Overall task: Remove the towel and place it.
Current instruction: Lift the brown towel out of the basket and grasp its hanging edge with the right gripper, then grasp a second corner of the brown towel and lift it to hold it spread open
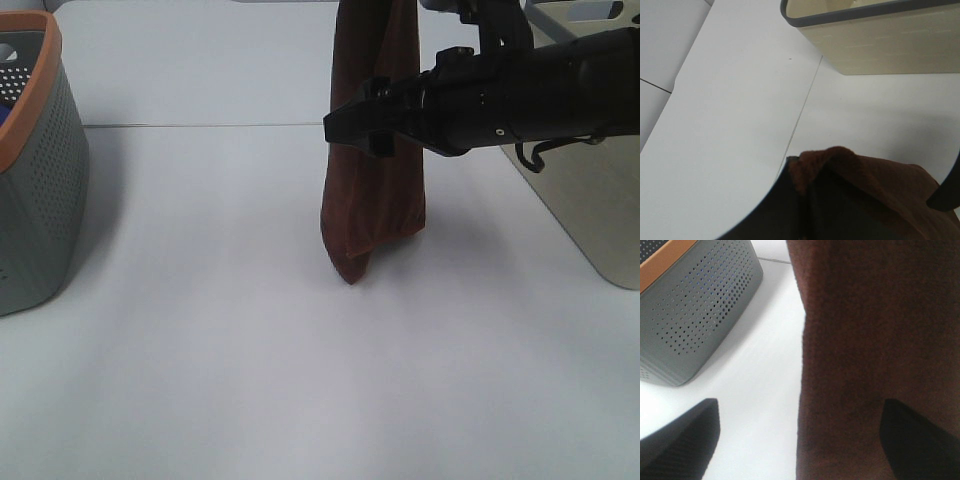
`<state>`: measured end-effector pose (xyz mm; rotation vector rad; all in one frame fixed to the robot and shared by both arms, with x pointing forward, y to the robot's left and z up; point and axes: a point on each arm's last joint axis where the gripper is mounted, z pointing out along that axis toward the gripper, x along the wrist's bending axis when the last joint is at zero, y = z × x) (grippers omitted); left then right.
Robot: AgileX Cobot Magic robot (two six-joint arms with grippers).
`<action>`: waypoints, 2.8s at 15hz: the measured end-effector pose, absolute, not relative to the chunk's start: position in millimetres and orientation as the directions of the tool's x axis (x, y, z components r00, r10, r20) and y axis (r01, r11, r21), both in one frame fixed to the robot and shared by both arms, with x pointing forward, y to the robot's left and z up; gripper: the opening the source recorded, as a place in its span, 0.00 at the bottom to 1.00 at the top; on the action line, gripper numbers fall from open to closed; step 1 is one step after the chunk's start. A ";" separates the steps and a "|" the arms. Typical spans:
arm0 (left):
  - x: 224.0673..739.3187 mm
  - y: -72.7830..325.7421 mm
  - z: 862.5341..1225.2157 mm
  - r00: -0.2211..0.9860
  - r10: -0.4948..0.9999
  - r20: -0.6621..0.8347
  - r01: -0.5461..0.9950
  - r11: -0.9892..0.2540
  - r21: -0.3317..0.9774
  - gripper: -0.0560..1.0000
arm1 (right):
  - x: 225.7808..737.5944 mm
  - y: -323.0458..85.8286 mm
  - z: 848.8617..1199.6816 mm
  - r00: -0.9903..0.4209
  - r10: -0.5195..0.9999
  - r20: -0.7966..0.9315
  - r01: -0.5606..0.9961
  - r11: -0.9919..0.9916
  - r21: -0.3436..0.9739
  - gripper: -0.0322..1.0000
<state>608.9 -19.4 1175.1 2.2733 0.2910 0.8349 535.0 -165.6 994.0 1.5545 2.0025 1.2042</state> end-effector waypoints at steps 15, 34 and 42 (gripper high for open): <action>615.3 -16.8 1180.4 0.727 0.508 0.461 0.010 -0.680 0.733 0.05 | 562.6 -172.2 962.9 -0.131 0.975 0.180 0.692 -0.041 0.721 0.77; 616.4 -15.4 1180.5 0.716 0.508 0.479 0.007 -0.691 0.723 0.05 | 546.2 -182.3 924.0 -0.198 0.980 0.029 0.751 0.132 0.646 0.33; 613.6 -11.9 1173.8 0.742 0.484 0.464 0.056 -0.735 0.676 0.05 | 544.0 -179.3 940.4 -0.276 0.961 0.018 0.703 0.189 0.686 0.03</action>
